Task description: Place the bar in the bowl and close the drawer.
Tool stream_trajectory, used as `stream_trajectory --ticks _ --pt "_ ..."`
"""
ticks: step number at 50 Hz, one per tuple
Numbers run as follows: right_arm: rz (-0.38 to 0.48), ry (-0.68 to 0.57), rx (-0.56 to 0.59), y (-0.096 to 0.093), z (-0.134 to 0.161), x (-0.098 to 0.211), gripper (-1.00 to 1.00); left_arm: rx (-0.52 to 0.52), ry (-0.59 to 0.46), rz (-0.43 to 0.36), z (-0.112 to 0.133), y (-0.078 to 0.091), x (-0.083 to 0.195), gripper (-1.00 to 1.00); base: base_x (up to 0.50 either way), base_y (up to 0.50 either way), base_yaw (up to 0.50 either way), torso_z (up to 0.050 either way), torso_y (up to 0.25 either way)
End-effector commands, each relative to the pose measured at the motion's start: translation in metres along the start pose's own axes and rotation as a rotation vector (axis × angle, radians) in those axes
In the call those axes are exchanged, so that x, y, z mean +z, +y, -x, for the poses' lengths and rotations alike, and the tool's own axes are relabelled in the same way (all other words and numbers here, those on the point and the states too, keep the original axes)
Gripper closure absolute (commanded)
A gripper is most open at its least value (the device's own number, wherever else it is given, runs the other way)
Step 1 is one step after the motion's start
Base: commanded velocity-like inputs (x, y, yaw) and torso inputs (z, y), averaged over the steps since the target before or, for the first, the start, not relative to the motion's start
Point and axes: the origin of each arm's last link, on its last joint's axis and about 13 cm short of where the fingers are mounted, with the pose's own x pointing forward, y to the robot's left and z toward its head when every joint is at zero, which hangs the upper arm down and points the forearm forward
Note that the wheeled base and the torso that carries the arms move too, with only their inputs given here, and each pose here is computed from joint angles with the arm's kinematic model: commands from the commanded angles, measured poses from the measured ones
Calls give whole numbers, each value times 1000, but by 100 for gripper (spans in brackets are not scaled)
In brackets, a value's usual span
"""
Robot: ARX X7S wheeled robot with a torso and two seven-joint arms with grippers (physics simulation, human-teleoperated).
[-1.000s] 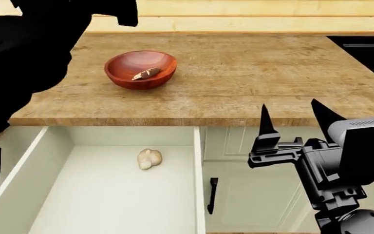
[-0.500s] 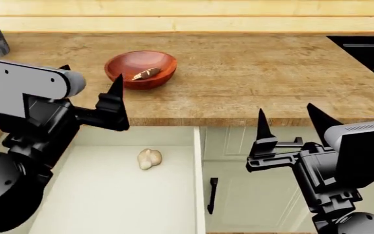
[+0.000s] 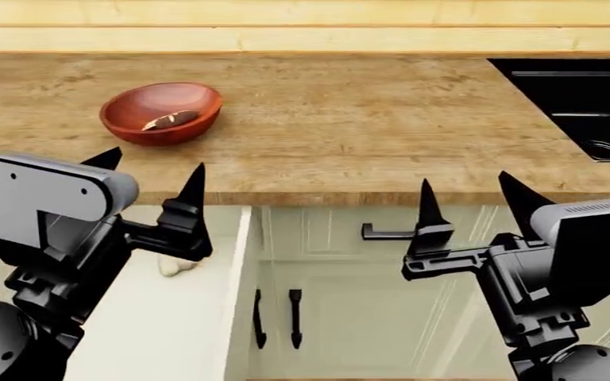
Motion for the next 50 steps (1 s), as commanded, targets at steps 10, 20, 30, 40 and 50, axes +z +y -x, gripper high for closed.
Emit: stream_trajectory --ticks 10,20,30,40,50 --pt "-8 -3 -13 -2 -1 -1 -100 21 -7 -7 -2 4 -4 -100 0 -500 0 0 0" --pt "-3 -9 -12 -2 0 -1 -100 22 -4 -7 -2 4 -6 -100 0 -400 0 0 0" --pt "-9 -39 -12 -2 2 -1 -100 24 -4 -3 -1 4 -7 -100 0 0 0 0 0" --pt "9 -41 -36 -2 0 -1 -100 29 -9 5 1 5 -7 -100 0 0 500 0 0" --pt "15 -41 -32 -2 1 0 -100 41 -20 6 2 7 -4 -100 0 0 500 0 0"
